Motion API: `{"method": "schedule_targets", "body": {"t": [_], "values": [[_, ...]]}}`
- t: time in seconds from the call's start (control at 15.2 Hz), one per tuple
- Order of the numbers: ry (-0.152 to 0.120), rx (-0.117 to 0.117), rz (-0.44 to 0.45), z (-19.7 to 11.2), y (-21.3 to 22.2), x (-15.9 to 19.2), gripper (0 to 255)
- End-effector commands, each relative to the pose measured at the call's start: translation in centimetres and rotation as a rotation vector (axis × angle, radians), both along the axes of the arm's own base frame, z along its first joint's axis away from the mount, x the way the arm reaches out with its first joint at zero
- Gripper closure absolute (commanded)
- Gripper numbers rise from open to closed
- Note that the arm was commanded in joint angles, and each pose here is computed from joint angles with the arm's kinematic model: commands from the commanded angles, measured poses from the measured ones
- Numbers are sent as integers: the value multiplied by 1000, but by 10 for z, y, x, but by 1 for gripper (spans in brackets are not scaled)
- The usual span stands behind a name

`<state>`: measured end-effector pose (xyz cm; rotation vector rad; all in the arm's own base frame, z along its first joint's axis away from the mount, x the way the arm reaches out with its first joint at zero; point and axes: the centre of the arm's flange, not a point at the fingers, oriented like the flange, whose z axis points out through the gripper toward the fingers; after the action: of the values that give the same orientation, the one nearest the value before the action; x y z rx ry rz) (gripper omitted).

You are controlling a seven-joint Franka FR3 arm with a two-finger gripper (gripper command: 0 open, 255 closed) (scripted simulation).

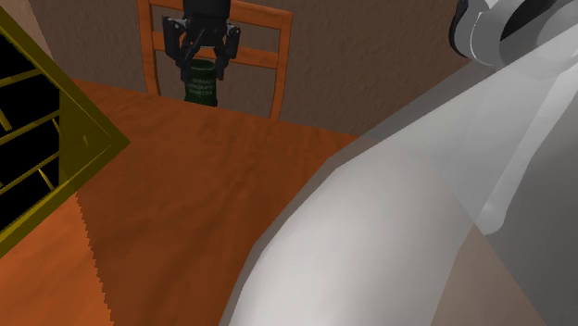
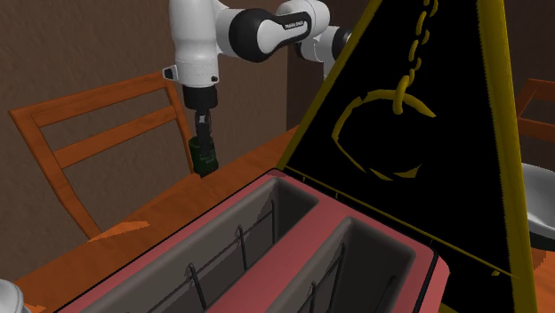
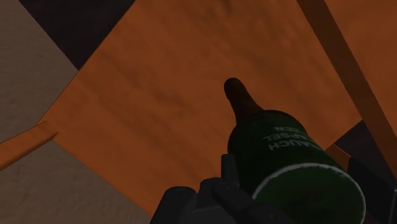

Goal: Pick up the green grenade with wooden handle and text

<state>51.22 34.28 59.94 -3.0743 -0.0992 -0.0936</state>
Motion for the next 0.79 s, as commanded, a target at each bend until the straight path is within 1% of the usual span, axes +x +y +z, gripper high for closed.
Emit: {"method": "schedule_targets", "body": {"t": [0.0,0.73], "values": [[0,0,0,10,1,-1,255],[0,0,0,68,1,-1,255]]}}
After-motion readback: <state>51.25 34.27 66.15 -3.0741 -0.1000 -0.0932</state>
